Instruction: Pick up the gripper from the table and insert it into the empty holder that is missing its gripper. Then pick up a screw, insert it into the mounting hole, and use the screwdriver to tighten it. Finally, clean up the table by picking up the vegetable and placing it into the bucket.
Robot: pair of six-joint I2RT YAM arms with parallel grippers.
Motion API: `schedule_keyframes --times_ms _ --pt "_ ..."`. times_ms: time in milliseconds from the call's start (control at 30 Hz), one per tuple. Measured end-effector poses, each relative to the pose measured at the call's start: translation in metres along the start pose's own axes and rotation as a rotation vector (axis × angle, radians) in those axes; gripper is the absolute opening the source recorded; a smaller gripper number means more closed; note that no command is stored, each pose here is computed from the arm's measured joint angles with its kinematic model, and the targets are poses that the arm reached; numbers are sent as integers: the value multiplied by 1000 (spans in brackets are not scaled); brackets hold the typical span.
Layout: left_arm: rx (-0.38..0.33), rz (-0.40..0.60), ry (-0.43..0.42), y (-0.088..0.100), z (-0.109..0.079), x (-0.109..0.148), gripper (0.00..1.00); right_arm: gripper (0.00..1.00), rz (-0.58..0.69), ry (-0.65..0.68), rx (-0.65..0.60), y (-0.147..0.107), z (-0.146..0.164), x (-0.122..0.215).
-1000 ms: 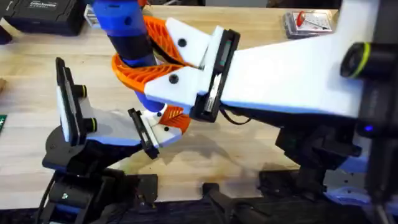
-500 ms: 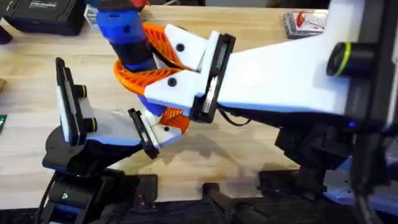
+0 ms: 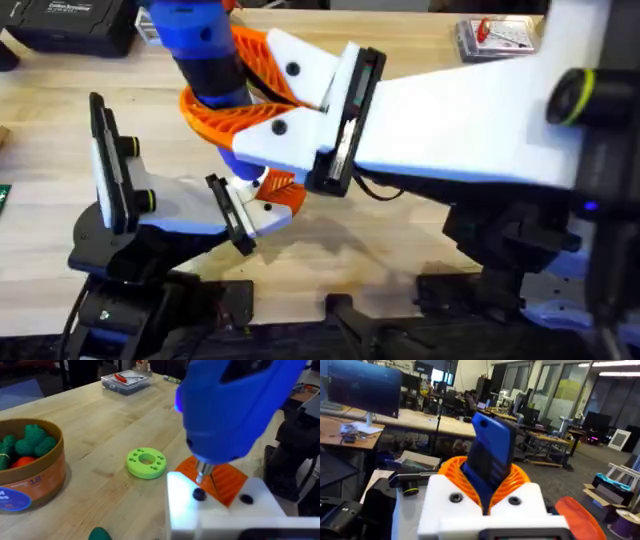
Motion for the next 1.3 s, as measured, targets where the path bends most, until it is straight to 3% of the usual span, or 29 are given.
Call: schedule_keyframes --times_ms 267,1300 --pt "0 0 0 0 0 0 5 25 38 9 -11 -11 2 -1" --pt "0 0 0 0 0 0 5 25 34 7 -43 -11 2 -2"
Point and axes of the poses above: each hand's point on the last joint's axis, 136 mm out from that joint toward the fingers, its own x axis back along the fingers, its own z axis along the line the jaws close on, y = z × x, the point moved 1 cm from there along x, back along the fingers, and after that the axes turned 2 degrees about x, right-handed, at the moved point
